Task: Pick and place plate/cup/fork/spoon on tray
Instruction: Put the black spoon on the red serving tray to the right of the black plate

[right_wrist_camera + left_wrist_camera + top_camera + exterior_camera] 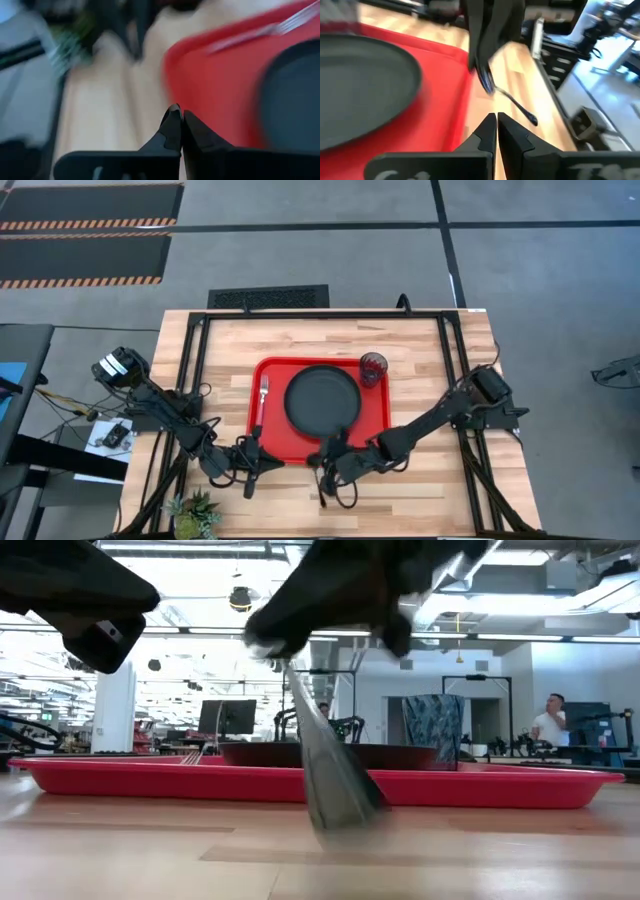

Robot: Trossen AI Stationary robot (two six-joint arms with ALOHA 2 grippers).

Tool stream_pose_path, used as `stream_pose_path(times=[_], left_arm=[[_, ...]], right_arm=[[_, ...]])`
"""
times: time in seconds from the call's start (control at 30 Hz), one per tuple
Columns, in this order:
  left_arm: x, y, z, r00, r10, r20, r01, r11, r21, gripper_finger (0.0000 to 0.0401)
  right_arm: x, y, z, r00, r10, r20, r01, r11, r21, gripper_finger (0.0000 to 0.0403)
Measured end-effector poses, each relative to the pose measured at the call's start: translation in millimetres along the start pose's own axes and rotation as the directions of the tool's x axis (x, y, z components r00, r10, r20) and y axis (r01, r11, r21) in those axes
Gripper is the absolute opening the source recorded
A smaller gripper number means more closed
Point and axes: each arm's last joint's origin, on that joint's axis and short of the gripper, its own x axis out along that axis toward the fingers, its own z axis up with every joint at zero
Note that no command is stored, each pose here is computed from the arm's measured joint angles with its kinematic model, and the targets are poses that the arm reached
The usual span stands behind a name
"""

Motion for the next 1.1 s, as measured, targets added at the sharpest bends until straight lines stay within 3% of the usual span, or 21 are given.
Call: stream_pose_path(times=[0.1,0.2,0.33,0.4,0.5,0.6,0.67,0.83,1.1], left_arm=[[0,2,1,0.997,0.069,0.036,-0.069,0.998,0.002,0.0008],[0,3,3,0.989,0.132,0.069,-0.134,0.991,0.024,0.0026],[5,-4,12,0.97,0.223,0.098,-0.233,0.967,0.102,0.0069],[7,-8,19,0.952,0.286,0.108,-0.3,0.942,0.151,0.0095],[10,-14,30,0.901,0.41,0.144,-0.434,0.869,0.237,0.0135],[11,-18,41,0.841,0.504,0.197,-0.541,0.799,0.262,0.0171],[12,-21,49,0.818,0.531,0.221,-0.575,0.773,0.269,0.0189],[20,-17,62,0.807,0.548,0.222,-0.589,0.773,0.234,0.0207],[32,0,71,0.797,0.572,0.194,-0.602,0.778,0.178,0.0194]], right_arm=[[-17,-10,10,0.977,-0.169,0.133,0.164,0.985,0.051,0.0008],[-20,-22,11,0.906,-0.336,0.257,0.303,0.94,0.158,0.0005],[-14,-29,16,0.813,-0.447,0.374,0.38,0.893,0.241,0.0005],[-13,-27,23,0.777,-0.464,0.426,0.372,0.884,0.284,0.0005],[-10,-29,27,0.717,-0.51,0.475,0.422,0.86,0.287,0.0005],[-13,-25,36,0.7,-0.504,0.506,0.4,0.864,0.306,0.0005],[-12,-26,36,0.689,-0.513,0.512,0.407,0.858,0.312,0.0005],[-13,-27,42,0.675,-0.51,0.533,0.403,0.86,0.312,0.0005],[-14,-28,49,0.656,-0.509,0.558,0.425,0.86,0.284,0.0006]])
